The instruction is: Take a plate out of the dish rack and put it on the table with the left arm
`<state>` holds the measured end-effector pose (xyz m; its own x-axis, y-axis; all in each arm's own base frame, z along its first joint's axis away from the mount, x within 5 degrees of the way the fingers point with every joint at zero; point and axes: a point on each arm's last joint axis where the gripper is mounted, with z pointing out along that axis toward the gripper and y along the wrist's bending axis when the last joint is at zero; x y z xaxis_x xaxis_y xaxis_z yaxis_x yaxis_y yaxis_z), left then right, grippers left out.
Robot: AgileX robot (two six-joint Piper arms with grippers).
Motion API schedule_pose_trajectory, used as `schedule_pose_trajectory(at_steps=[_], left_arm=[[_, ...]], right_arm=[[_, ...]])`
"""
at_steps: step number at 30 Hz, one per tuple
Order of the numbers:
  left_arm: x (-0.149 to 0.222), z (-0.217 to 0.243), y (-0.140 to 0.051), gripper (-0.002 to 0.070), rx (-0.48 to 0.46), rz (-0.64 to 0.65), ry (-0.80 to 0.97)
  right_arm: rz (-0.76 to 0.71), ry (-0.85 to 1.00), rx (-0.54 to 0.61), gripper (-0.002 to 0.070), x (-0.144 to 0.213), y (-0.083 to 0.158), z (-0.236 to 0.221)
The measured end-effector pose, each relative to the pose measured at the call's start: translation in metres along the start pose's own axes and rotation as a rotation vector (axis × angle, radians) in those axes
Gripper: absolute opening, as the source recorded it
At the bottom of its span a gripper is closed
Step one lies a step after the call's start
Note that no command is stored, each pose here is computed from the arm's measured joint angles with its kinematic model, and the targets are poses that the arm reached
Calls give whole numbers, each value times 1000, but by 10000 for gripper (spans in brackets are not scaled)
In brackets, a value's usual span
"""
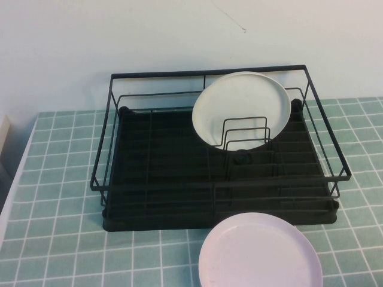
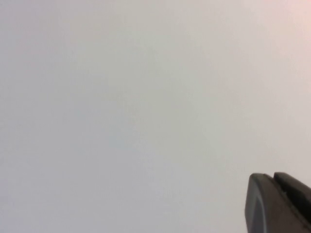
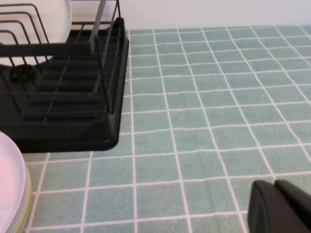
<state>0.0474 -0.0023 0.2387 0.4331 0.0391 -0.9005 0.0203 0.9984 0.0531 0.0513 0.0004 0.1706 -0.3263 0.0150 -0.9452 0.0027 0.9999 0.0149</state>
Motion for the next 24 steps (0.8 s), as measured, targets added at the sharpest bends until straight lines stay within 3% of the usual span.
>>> schedule_pose_trajectory(at_steps=[4,10,15,21,24], left_arm=[[-21,-2,1,-3,-12,10,-230],[-33,-6,2,-3,-23,13,-366],[-48,-10,8,-3,-64,-100,-497],[-122,-2,5,-3,-3,-4,-500],[-162,4,9,-3,7,-129,-407]], right_arm=[[0,0,0,-1,0,0,0],[0,0,0,-1,0,0,0],[0,0,0,-1,0,0,0],[0,0,0,-1,0,0,0],[0,0,0,-1,0,0,0]])
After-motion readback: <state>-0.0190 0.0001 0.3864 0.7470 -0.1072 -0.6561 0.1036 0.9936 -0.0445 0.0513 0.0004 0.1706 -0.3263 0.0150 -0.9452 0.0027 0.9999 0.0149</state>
